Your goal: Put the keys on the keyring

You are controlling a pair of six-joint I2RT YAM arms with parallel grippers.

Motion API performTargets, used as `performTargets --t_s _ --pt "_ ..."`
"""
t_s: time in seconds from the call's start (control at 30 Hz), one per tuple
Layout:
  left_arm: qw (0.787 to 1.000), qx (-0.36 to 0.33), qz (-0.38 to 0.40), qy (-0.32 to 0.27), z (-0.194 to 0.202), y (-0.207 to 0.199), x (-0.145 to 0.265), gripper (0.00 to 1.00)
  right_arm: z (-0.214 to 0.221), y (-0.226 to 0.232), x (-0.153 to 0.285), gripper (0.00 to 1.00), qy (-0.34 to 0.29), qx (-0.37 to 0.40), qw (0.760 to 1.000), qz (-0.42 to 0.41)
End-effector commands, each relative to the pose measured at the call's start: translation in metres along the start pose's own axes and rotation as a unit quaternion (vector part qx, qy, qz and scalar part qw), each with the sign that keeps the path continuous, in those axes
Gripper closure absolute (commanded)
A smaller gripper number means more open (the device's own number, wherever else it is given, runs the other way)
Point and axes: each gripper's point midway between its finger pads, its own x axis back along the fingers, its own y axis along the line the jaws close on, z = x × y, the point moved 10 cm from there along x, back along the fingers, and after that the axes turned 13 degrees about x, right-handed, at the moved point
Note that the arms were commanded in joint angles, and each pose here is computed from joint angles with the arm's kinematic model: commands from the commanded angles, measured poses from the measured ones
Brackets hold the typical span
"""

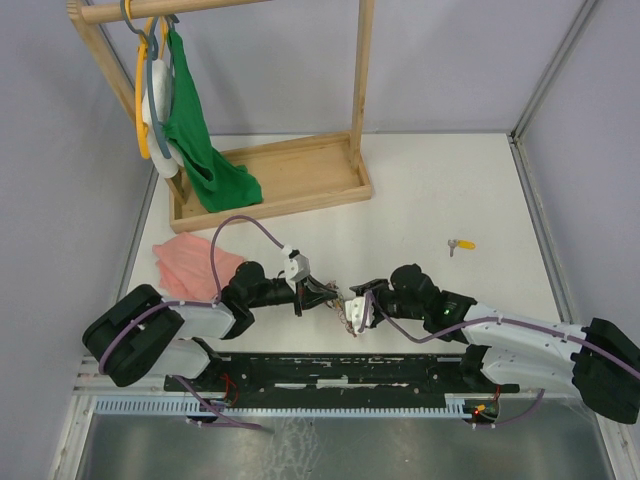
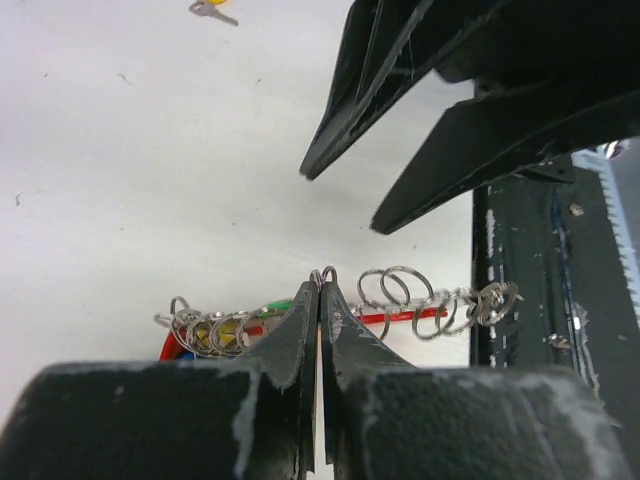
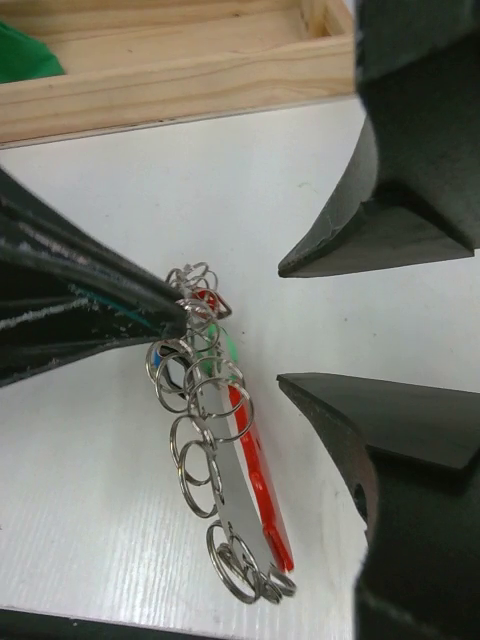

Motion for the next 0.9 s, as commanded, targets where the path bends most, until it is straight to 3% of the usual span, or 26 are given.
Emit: performTargets --t_s 0.0,0.13,0.33,0.63,0.87 --pt "0.997 -0.068 -0.02 -0.008 -0.015 0.006 -0.003 0.97 -0.012 -0.009 0.012 0.46 0.026 -0.144 0.988 0.039" --pt "0.997 -0.074 -0.029 0.0 -0.014 0.008 -0.001 0.97 -0.024 -0.019 0.013 0.41 0.043 -0.257 0.964 0.058" --pt "0.997 -0.068 -0.038 0.004 -0.012 0.01 -0.002 0.97 -0.03 -0.019 0.003 0.37 0.023 -0.32 0.946 0.051" --pt "0.997 -0.063 -0.033 -0.001 -0.012 0.008 -0.001 0.97 -0.024 -0.025 -0.017 0.52 -0.041 -0.402 0.915 0.007" --pt "0.998 -0.062 -0.026 -0.005 -0.013 0.006 -0.001 0.97 -0.016 -0.025 -0.029 0.58 -0.06 -0.412 0.909 -0.005"
